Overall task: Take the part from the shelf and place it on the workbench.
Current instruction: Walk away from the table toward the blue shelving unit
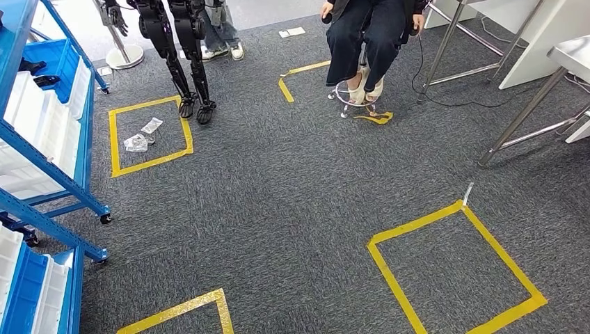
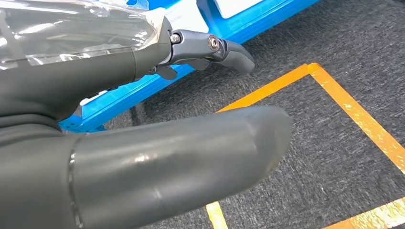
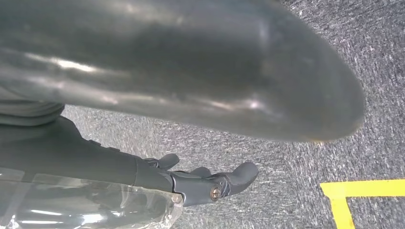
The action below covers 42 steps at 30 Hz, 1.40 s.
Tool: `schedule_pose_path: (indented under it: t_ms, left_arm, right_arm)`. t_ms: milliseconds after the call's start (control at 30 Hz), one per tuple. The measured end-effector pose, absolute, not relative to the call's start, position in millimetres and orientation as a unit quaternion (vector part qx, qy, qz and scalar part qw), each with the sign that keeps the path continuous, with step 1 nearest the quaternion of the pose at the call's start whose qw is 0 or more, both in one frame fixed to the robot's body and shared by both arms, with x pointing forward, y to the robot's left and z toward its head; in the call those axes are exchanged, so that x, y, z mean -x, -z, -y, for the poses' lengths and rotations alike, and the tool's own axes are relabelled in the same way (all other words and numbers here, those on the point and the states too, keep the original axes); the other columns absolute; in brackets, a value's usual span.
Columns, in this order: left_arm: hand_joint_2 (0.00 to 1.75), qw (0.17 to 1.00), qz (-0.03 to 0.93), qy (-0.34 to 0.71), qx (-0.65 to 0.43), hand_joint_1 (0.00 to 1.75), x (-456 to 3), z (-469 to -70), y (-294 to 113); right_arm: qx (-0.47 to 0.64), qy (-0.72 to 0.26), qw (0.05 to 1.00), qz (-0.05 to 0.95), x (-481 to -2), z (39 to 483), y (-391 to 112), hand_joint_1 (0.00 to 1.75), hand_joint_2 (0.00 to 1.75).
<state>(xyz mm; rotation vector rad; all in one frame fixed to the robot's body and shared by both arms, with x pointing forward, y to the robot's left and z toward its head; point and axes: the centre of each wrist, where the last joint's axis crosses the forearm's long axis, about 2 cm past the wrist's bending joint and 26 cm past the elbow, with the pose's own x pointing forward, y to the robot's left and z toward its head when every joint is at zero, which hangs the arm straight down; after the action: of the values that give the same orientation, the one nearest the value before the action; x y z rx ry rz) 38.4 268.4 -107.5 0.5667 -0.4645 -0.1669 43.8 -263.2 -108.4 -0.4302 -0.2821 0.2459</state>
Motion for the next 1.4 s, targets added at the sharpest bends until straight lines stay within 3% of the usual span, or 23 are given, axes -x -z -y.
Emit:
schedule_pose_path:
  t_ms: [1400]
  left_arm:
    - [0.00,0.931,0.226,0.080,-0.274,0.00,-39.0,-267.5,107.5]
  right_arm:
    - [0.209,-0.128,0.960,0.132,-44.6,266.4,108.6,0.00,0.00]
